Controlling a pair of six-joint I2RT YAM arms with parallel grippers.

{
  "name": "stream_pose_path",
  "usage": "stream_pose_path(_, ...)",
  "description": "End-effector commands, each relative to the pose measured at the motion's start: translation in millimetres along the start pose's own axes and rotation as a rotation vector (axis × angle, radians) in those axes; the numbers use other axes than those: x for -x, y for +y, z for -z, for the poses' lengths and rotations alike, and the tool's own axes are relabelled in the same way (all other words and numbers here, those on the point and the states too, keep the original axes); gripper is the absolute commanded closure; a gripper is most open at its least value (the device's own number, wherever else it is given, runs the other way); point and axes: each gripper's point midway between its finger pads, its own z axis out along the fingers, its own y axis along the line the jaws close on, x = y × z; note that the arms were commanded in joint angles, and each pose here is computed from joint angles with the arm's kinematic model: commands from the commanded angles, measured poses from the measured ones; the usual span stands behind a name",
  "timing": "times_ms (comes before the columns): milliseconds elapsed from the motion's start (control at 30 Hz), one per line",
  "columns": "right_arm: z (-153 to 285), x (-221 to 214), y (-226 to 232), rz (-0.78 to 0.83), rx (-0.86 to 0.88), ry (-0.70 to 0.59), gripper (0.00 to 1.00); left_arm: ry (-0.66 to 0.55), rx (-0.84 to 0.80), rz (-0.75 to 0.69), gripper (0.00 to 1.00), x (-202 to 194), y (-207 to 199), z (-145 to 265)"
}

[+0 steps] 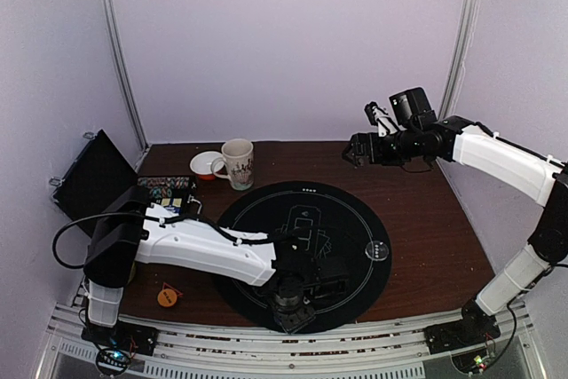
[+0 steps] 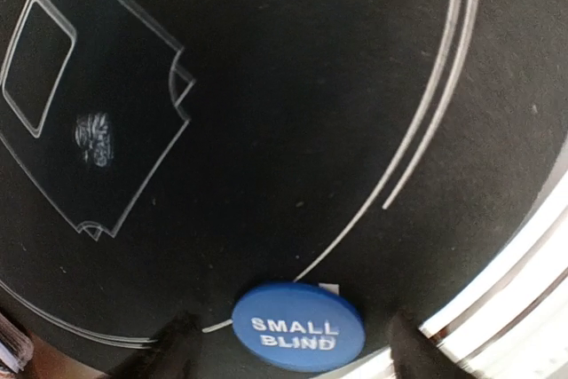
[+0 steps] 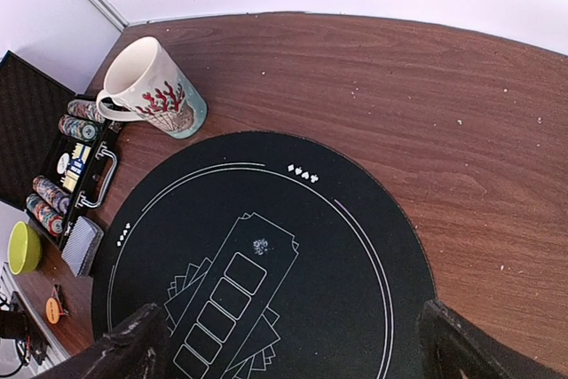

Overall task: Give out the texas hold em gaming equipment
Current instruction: Place the small blind button in the small blind area, then pick up the big blind button from the center of the board.

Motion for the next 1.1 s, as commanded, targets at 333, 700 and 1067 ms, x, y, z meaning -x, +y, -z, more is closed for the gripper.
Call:
stream_pose_path(333,15,23,7,-0.006,0.018,-0.064,0.0,-0.16,0.017,0.125,0.02,31,19,79)
stream_pose_path(700,19,14,23,-0.036,0.101,-0.053,0.0,-0.101,-0.093,0.687,0.02,-99,123,100)
stream_pose_path(1067,25,6,13,-0.005,0.054,-0.063,0.0,0.047,-0.046,0.928,0.02,-176,147,43)
